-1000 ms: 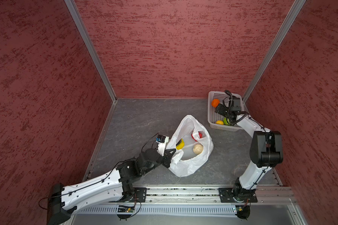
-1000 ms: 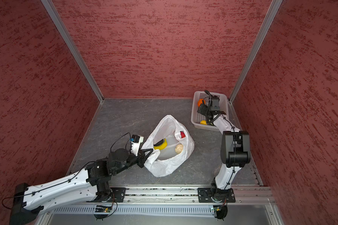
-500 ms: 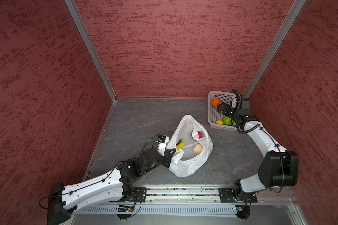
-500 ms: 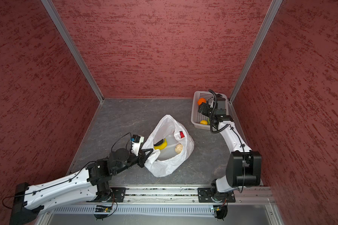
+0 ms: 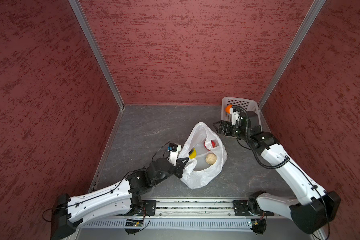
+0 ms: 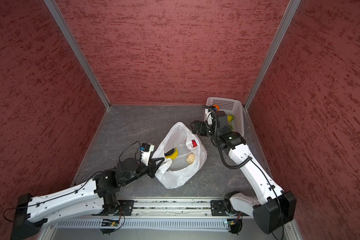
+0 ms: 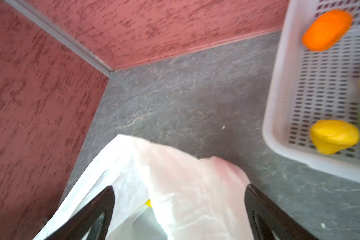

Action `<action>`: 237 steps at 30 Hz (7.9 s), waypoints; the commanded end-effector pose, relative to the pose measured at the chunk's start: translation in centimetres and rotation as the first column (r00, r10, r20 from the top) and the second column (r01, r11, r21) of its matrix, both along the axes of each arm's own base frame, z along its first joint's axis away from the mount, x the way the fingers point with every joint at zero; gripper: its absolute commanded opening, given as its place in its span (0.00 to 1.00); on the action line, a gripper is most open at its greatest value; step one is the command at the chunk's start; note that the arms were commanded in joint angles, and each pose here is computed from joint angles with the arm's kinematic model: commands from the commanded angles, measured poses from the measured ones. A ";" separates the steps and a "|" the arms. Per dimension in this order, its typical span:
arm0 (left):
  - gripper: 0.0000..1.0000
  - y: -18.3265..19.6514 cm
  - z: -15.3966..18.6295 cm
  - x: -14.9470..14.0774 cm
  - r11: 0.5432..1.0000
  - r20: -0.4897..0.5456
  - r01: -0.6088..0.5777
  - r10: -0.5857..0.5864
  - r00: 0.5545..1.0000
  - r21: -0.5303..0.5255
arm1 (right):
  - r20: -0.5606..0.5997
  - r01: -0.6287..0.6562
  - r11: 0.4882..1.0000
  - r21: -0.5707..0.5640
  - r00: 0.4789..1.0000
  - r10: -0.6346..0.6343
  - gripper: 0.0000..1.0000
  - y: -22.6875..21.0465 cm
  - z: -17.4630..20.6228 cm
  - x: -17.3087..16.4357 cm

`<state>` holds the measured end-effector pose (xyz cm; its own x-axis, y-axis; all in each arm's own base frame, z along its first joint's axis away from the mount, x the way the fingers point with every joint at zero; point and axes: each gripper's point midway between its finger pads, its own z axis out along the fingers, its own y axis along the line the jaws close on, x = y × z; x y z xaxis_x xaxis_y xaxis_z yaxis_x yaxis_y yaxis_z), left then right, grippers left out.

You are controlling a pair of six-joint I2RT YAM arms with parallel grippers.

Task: Untie the knot of the plastic bag and take out the fruit
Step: Pick up the fruit from the plastic bag, then place the fruit in the basket, then pick up the fruit from the plastic bag.

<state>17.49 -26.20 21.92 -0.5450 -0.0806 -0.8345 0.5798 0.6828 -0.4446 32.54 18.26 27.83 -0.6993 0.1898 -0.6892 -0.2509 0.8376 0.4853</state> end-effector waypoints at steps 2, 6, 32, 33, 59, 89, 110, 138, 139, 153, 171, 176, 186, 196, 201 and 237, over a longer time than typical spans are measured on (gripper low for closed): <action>0.00 -0.5 0.7 -0.1 1.000 0.030 0.018 -0.017 0.999 -0.021 | -0.090 -0.053 0.999 -0.010 0.995 0.051 0.98 2.4 -1.9 -3.6; 0.00 -0.6 0.4 -0.2 1.000 0.026 0.017 -0.016 1.000 -0.009 | -0.133 -0.146 0.989 -0.004 0.981 0.144 0.98 6.1 -3.3 -6.6; 0.00 -0.1 1.0 -0.2 1.000 0.042 -0.003 0.003 0.999 -0.013 | -0.242 -0.223 0.970 -0.092 0.950 0.195 0.98 11.1 -10.4 -12.3; 0.00 -0.4 1.0 -0.3 1.000 0.041 0.009 -0.008 0.999 -0.016 | -0.242 -0.223 0.969 -0.102 0.951 0.193 0.98 11.2 -10.9 -12.1; 0.00 -1.9 -1.2 -2.0 0.999 0.017 0.031 -0.031 0.999 0.020 | -0.399 -0.032 0.973 -0.227 0.915 -0.063 0.98 7.5 -18.9 -11.7; 0.00 -6.8 -0.6 -3.3 0.985 0.022 0.167 -0.167 0.986 -0.031 | -0.300 0.391 0.878 -0.276 0.833 -0.465 0.98 1.7 -20.7 -3.4; 0.00 -6.0 -1.3 -3.3 0.988 0.010 0.151 -0.151 0.988 -0.018 | -0.315 0.335 0.902 -0.272 0.855 -0.413 0.61 4.0 -22.8 -1.3; 0.00 -1.6 -2.3 -2.0 0.996 0.021 0.053 -0.054 0.998 0.074 | -0.291 0.023 0.997 0.075 0.957 0.000 0.54 8.1 -9.0 -9.6; 0.00 -1.5 -2.3 -2.0 0.996 0.022 0.050 -0.052 0.998 0.076 | -0.283 0.018 0.997 0.078 0.959 0.005 0.54 7.9 -8.3 -9.8; 0.00 -0.8 -2.2 -1.8 0.995 0.030 0.029 -0.032 0.999 0.092 | -0.132 -0.001 0.992 0.125 0.991 0.017 0.59 6.1 1.0 -9.5; 0.00 1.3 -2.9 -2.6 0.993 0.003 0.039 -0.040 0.999 0.113 | 0.005 0.333 0.941 0.063 0.942 -0.334 0.62 -7.8 1.8 2.7; 0.00 2.1 -3.2 -2.4 0.994 -0.005 0.017 -0.016 1.000 0.107 | 0.031 0.441 0.898 0.010 0.897 -0.441 0.62 -12.3 -0.8 7.9; 0.00 3.3 -3.5 -1.9 0.996 -0.017 -0.034 0.035 0.999 0.087 | -0.006 0.536 0.843 -0.047 0.844 -0.536 0.62 -17.5 -8.3 17.1; 0.00 3.1 -3.2 -1.8 0.995 -0.014 -0.032 0.033 0.999 0.092 | -0.084 0.543 0.831 -0.121 0.829 -0.553 0.96 -18.8 -12.8 19.4; 0.00 3.0 -3.0 -1.8 0.995 -0.011 -0.032 0.033 0.999 0.092 | -0.077 0.523 0.848 -0.084 0.845 -0.529 0.98 -18.1 -11.2 18.7; 0.00 2.6 -0.9 -0.5 0.991 0.082 -0.064 0.054 0.995 0.117 | -0.238 -0.197 0.959 0.202 0.940 0.244 0.96 10.5 -4.6 -11.5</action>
<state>16.62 -23.37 19.22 -0.5103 0.0256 -0.8596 0.5555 0.7729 -0.3067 20.77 27.88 24.06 -0.8866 0.0727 -0.4568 -0.2981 0.6653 0.6844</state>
